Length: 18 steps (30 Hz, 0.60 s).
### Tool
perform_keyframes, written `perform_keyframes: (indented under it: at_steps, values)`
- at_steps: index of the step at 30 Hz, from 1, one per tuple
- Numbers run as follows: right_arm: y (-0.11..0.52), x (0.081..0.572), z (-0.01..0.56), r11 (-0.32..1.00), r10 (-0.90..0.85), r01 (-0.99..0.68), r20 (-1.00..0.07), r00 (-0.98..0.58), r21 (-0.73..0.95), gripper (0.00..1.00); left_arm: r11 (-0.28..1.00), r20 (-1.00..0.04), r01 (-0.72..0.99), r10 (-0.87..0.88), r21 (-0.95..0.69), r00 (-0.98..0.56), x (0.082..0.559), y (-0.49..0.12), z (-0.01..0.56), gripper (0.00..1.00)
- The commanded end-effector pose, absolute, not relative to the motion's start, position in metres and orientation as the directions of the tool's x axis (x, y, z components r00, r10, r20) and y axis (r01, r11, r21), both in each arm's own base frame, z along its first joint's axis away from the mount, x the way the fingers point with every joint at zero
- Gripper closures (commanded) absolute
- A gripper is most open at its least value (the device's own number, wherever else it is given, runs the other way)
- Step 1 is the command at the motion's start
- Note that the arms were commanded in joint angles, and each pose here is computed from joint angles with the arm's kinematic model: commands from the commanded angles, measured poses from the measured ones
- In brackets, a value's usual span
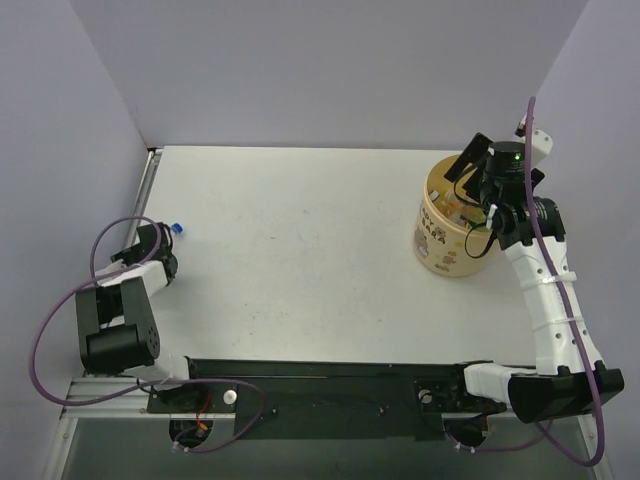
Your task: Put the plastic bottles in the bin
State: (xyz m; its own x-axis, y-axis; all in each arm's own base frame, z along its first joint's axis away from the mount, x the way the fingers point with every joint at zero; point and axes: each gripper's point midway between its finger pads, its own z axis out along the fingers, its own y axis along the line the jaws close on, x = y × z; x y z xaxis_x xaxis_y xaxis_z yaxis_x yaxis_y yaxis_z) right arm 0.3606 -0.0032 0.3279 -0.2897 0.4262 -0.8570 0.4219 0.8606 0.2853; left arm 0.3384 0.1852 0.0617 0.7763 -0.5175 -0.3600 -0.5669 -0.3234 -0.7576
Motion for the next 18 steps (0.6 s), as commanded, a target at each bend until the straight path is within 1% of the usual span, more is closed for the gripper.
perform_keyframes:
  at_steps: [1, 2, 3, 4, 5, 6, 7, 8, 9, 10, 11, 12, 13, 14, 15, 16, 17, 18]
  values:
    - [-0.001, 0.353, 0.344, 0.862, 0.438, 0.389, -0.864, -0.250, 0.325, 0.00, -0.110, -0.368, -0.548, -0.631, -0.829, 0.683, 0.370, 0.150, 0.121, 0.53]
    - [0.003, 0.352, 0.345, 0.864, 0.445, 0.371, -0.859, -0.252, 0.339, 0.00, -0.021, -0.393, -0.556, -0.685, -0.831, 0.613, 0.379, 0.133, 0.136, 0.59]
    - [0.005, 0.350, 0.348, 0.866, 0.449, 0.358, -0.858, -0.250, 0.349, 0.00, 0.024, -0.400, -0.549, -0.712, -0.835, 0.577, 0.384, 0.125, 0.142, 0.65]
    - [0.012, 0.349, 0.351, 0.872, 0.453, 0.326, -0.853, -0.259, 0.364, 0.00, 0.106, -0.400, -0.525, -0.776, -0.844, 0.487, 0.394, 0.106, 0.155, 0.70]
    - [0.016, 0.348, 0.354, 0.874, 0.458, 0.307, -0.850, -0.261, 0.377, 0.01, 0.140, -0.398, -0.506, -0.800, -0.851, 0.448, 0.400, 0.098, 0.164, 0.74]
    - [0.024, 0.347, 0.356, 0.878, 0.463, 0.271, -0.843, -0.276, 0.394, 0.01, 0.212, -0.405, -0.481, -0.847, -0.851, 0.343, 0.407, 0.078, 0.171, 0.82]
    - [0.029, 0.345, 0.358, 0.883, 0.461, 0.248, -0.839, -0.290, 0.400, 0.01, 0.242, -0.399, -0.456, -0.870, -0.857, 0.288, 0.413, 0.067, 0.180, 0.83]
    - [0.040, 0.343, 0.364, 0.889, 0.456, 0.199, -0.836, -0.305, 0.412, 0.02, 0.307, -0.414, -0.440, -0.895, -0.844, 0.168, 0.417, 0.047, 0.179, 0.87]
    - [0.045, 0.341, 0.363, 0.901, 0.434, 0.176, -0.840, -0.325, 0.397, 0.02, 0.355, -0.395, -0.373, -0.918, -0.857, 0.035, 0.425, 0.021, 0.192, 0.90]
    - [0.058, 0.340, 0.367, 0.910, 0.413, 0.135, -0.844, -0.343, 0.391, 0.02, 0.424, -0.426, -0.395, -0.900, -0.815, -0.088, 0.424, 0.006, 0.177, 0.95]
    - [0.065, 0.335, 0.366, 0.927, 0.373, 0.106, -0.852, -0.368, 0.360, 0.02, 0.480, -0.435, -0.328, -0.877, -0.814, -0.204, 0.430, -0.022, 0.193, 0.98]
    - [0.081, 0.333, 0.368, 0.937, 0.339, 0.061, -0.857, -0.389, 0.343, 0.02, 0.544, -0.446, -0.362, -0.835, -0.757, -0.322, 0.424, -0.035, 0.170, 1.00]
    - [0.088, 0.329, 0.364, 0.947, 0.305, 0.034, -0.856, -0.417, 0.320, 0.02, 0.592, -0.449, -0.306, -0.786, -0.746, -0.424, 0.423, -0.061, 0.178, 1.00]
    - [0.111, 0.326, 0.361, 0.943, 0.277, -0.037, -0.844, -0.459, 0.329, 0.02, 0.656, -0.462, -0.279, -0.716, -0.701, -0.523, 0.417, -0.080, 0.164, 1.00]
    - [0.125, 0.322, 0.355, 0.938, 0.252, -0.086, -0.830, -0.498, 0.337, 0.02, 0.677, -0.460, -0.192, -0.654, -0.710, -0.601, 0.413, -0.109, 0.171, 1.00]
    - [0.146, 0.316, 0.346, 0.927, 0.212, -0.151, -0.812, -0.543, 0.342, 0.02, 0.715, -0.466, -0.156, -0.588, -0.681, -0.662, 0.409, -0.120, 0.159, 1.00]
    - [0.161, 0.307, 0.338, 0.920, 0.166, -0.201, -0.799, -0.577, 0.336, 0.02, 0.734, -0.461, -0.074, -0.497, -0.675, -0.735, 0.399, -0.144, 0.159, 1.00]
    - [0.168, 0.305, 0.325, 0.921, 0.134, -0.217, -0.784, -0.607, 0.325, 0.02, 0.740, -0.438, -0.047, -0.446, -0.671, -0.781, 0.394, -0.157, 0.148, 1.00]
